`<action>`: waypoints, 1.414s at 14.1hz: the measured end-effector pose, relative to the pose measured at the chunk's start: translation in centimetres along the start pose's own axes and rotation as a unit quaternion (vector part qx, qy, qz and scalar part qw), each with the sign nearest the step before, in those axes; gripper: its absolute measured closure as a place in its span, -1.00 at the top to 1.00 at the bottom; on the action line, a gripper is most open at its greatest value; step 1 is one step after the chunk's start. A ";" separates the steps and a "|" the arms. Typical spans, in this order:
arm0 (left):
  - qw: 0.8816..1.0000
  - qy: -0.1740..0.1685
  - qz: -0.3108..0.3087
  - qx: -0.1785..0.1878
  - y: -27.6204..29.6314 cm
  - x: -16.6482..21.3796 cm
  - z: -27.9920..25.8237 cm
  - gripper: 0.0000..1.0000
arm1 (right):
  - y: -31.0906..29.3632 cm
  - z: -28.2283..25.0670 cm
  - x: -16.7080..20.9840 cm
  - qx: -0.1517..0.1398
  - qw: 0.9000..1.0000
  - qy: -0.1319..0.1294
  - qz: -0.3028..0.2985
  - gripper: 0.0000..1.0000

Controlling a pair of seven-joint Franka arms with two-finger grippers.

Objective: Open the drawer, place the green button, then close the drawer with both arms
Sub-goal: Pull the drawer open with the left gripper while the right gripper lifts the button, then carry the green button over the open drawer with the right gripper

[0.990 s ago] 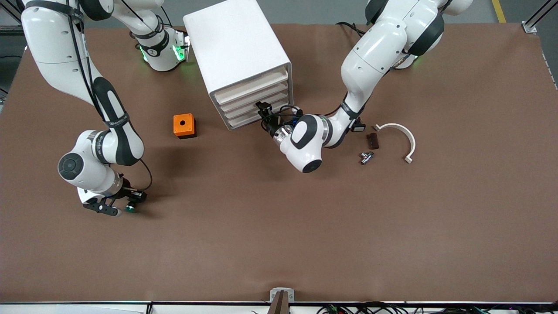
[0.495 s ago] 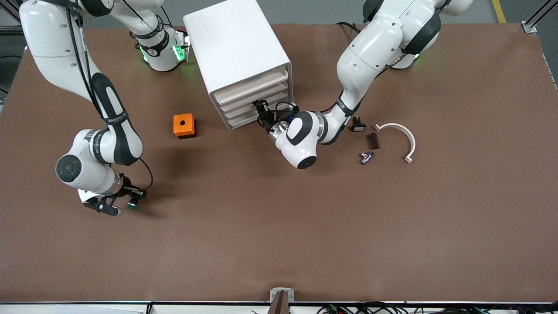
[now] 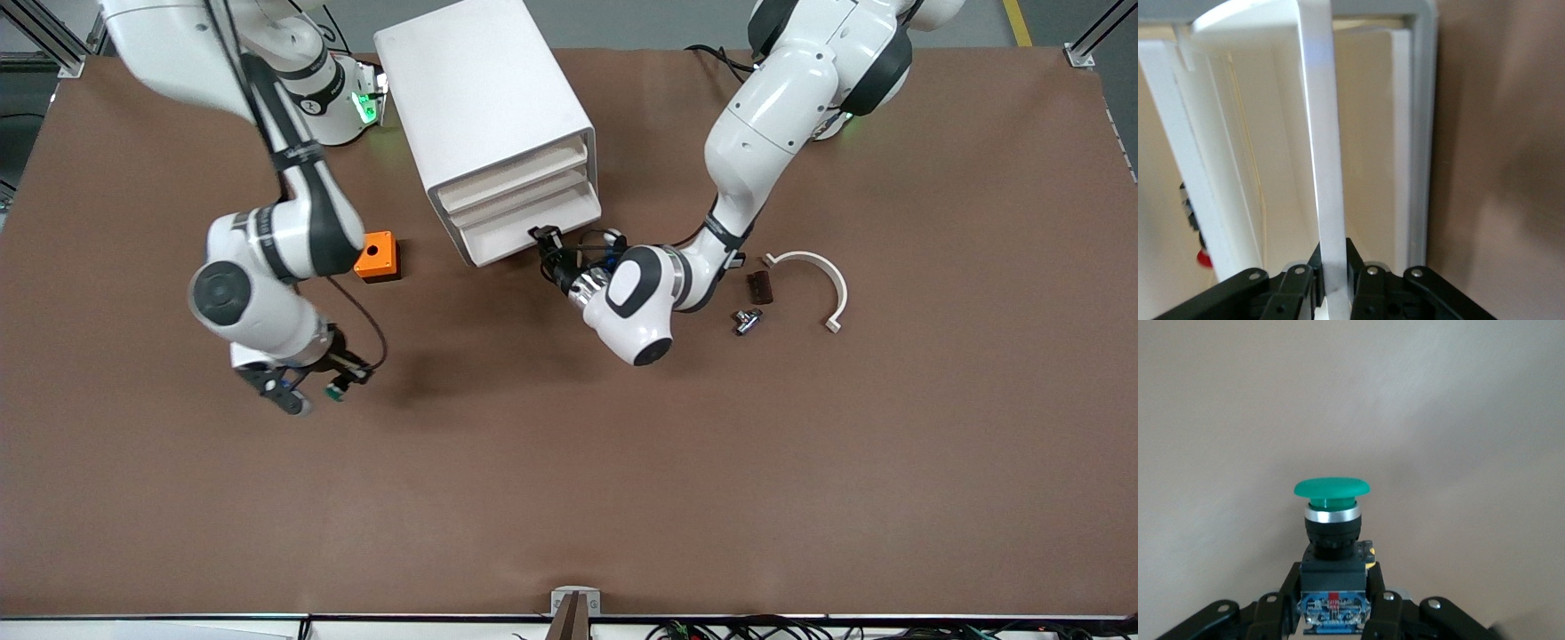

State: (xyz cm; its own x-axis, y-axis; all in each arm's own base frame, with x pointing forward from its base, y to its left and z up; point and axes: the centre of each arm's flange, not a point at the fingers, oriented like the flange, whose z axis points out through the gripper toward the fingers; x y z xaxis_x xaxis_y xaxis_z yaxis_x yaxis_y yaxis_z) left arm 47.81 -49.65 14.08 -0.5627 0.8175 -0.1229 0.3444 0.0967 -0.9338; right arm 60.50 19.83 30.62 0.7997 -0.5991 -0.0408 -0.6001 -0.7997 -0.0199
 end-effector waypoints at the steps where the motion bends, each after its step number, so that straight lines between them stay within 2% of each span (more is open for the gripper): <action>1: 1.000 -0.009 0.009 -0.003 0.3 0.0 -1.3 -0.78 | -1.7 0.1 -2.5 0.000 1.000 0.000 0.015 -0.16; 8: 0.997 -0.039 0.058 -0.024 1.2 0.2 -5.6 -0.78 | -9.2 -0.7 -17.0 0.012 0.994 0.002 0.106 -0.16; 11: 0.993 -0.056 0.091 -0.045 1.5 -0.1 -6.9 -0.62 | -10.9 -1.4 -21.9 0.019 0.991 0.001 0.132 -0.16; 14: 0.989 -0.066 0.104 -0.075 2.4 0.2 -8.9 -0.03 | -11.6 -1.4 -25.1 0.019 0.989 0.000 0.150 -0.16; 18: 0.984 -0.046 0.118 -0.123 2.0 0.6 -13.0 0.83 | -11.9 -1.3 -26.9 0.019 0.986 -0.001 0.169 -0.16; 19: 0.983 -0.039 0.121 -0.133 1.5 0.7 -14.6 0.98 | -11.9 -1.3 -26.9 0.019 0.985 -0.001 0.173 -0.16; 20: 0.982 -0.037 0.122 -0.141 0.9 1.1 -16.5 0.99 | -11.9 -1.3 -27.0 0.018 0.984 -0.002 0.176 -0.16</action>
State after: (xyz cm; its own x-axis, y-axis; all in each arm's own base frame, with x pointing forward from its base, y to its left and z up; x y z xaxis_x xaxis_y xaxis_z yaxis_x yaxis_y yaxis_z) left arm 59.97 -39.30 18.62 -0.4871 0.7932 -0.3654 0.6640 0.0646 -0.7450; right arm 46.07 45.48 33.27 0.5426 -0.8382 -0.0546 -0.8400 -0.5412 -0.0403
